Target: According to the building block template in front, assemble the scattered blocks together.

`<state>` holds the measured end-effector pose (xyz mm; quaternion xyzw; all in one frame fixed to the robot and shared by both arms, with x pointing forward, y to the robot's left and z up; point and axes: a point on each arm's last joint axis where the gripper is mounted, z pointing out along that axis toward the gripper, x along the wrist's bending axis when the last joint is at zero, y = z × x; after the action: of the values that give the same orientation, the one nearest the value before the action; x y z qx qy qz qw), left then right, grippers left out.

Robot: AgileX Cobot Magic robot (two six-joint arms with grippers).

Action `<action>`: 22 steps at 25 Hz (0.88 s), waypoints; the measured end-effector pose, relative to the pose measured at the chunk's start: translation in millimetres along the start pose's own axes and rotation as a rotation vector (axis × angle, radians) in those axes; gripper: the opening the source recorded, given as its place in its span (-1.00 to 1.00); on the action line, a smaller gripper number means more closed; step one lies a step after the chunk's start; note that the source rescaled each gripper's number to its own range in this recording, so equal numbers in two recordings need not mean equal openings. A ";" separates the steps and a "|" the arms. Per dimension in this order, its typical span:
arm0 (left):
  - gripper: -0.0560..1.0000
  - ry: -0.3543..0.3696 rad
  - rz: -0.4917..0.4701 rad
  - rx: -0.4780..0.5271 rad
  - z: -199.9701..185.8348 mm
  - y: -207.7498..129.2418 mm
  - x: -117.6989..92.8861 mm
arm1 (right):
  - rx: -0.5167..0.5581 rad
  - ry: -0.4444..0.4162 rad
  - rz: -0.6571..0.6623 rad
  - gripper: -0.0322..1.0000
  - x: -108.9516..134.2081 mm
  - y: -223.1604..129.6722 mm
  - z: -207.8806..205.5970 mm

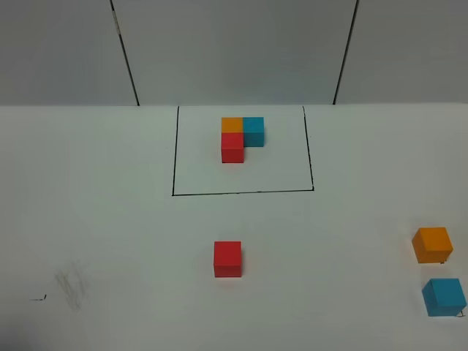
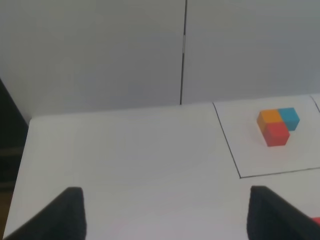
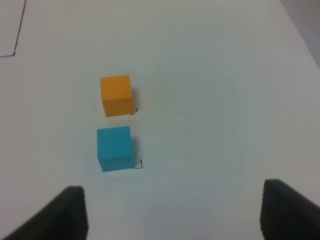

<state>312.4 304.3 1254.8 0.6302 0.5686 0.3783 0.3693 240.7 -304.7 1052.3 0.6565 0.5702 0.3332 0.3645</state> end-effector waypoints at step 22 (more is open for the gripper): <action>0.26 -0.176 0.192 0.024 -15.7 -138.3 25.4 | 0.000 0.000 0.000 0.02 0.0 0.0 0.0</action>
<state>239.6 341.3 1139.3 0.7169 0.4753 0.3484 0.3725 240.7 -304.7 1052.3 0.6565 0.5702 0.3332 0.3645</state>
